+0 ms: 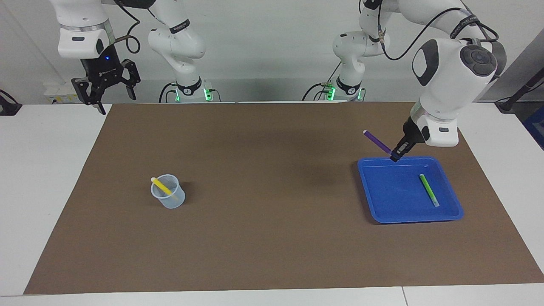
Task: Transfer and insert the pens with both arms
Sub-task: 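Lift the purple pen and carry it toward the table center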
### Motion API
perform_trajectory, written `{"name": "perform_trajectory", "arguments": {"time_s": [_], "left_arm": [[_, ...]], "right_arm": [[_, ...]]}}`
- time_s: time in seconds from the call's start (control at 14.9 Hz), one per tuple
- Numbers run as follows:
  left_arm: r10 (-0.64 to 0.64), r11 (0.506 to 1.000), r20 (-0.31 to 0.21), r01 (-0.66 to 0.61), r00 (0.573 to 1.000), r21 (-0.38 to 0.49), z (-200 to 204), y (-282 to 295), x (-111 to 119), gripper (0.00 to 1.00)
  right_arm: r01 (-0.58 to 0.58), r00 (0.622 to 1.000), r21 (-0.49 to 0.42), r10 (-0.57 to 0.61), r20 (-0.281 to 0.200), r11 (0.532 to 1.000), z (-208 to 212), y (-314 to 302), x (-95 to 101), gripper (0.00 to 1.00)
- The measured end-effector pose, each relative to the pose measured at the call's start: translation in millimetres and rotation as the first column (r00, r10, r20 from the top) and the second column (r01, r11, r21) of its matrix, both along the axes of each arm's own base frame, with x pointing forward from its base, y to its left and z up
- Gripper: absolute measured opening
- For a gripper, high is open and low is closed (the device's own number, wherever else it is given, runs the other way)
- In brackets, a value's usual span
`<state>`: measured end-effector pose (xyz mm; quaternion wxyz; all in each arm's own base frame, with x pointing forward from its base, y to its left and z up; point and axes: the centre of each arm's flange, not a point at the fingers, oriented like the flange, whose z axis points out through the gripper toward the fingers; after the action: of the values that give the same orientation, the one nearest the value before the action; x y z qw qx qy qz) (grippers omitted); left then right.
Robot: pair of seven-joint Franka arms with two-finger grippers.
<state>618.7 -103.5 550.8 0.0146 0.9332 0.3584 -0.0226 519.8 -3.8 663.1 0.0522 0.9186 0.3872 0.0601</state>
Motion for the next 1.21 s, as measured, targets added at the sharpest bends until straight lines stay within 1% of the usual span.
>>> {"name": "perform_trajectory", "arguments": {"time_s": [0.07, 0.13, 0.27, 0.34, 0.47, 0.54, 0.6, 0.74, 0.87, 1.07, 1.21], "left_arm": [[0.061, 0.998, -0.007, -0.061, 0.998, 0.003, 8, -6, -7, 0.18], [0.128, 0.992, -0.01, -0.128, 0.992, 0.003, 17, -12, -13, 0.18], [0.27, 0.963, -0.007, -0.27, 0.963, -0.012, 39, -29, -29, 0.18], [0.334, 0.942, -0.002, -0.334, 0.943, -0.017, 50, -39, -37, 0.18], [0.441, 0.897, 0.003, -0.441, 0.898, -0.021, 67, -63, -55, 0.18], [0.486, 0.874, 0.005, -0.486, 0.874, -0.023, 73, -78, -63, 0.18], [0.524, 0.852, 0.003, -0.524, 0.852, -0.023, 75, -93, -69, 0.18], [0.582, 0.813, -0.007, -0.582, 0.813, -0.018, 74, -124, -81, 0.18], [0.631, 0.776, -0.012, -0.631, 0.776, -0.015, 73, -149, -93, 0.18], [0.69, 0.723, -0.009, -0.689, 0.724, -0.043, 77, -182, -105, 0.18], [0.716, 0.696, -0.011, -0.716, 0.698, -0.061, 78, -204, -116, 0.18]], "right_arm": [[0.083, 0.997, 0.039, -0.083, 0.002, 0.996, 0, 2, 0.0, 0.91], [0.179, 0.984, 0.073, -0.179, -0.001, 0.981, 0, 4, 0.1, 0.91], [0.358, 0.933, 0.137, -0.358, -0.023, 0.924, -1, 8, 0.2, 0.91], [0.411, 0.911, 0.157, -0.411, -0.035, 0.898, -2, 10, 0.2, 0.91], [0.479, 0.877, 0.176, -0.478, -0.051, 0.86, -2, 11, 0.3, 0.91], [0.536, 0.843, 0.194, -0.533, -0.069, 0.822, -3, 12, 0.3, 0.91], [0.607, 0.793, 0.221, -0.601, -0.101, 0.763, -5, 15, 0.4, 0.91], [0.749, 0.657, 0.256, -0.733, -0.176, 0.611, -5, 26, 0.3, 0.91], [0.847, 0.523, 0.26, -0.817, -0.243, 0.464, -5, 43, -0.5, 0.91], [0.94, 0.317, 0.244, -0.879, -0.355, 0.24, -4, 59, -1.5, 0.92], [0.971, 0.189, 0.216, -0.887, -0.421, 0.105, -3, 65, -1.9, 0.92]]}}
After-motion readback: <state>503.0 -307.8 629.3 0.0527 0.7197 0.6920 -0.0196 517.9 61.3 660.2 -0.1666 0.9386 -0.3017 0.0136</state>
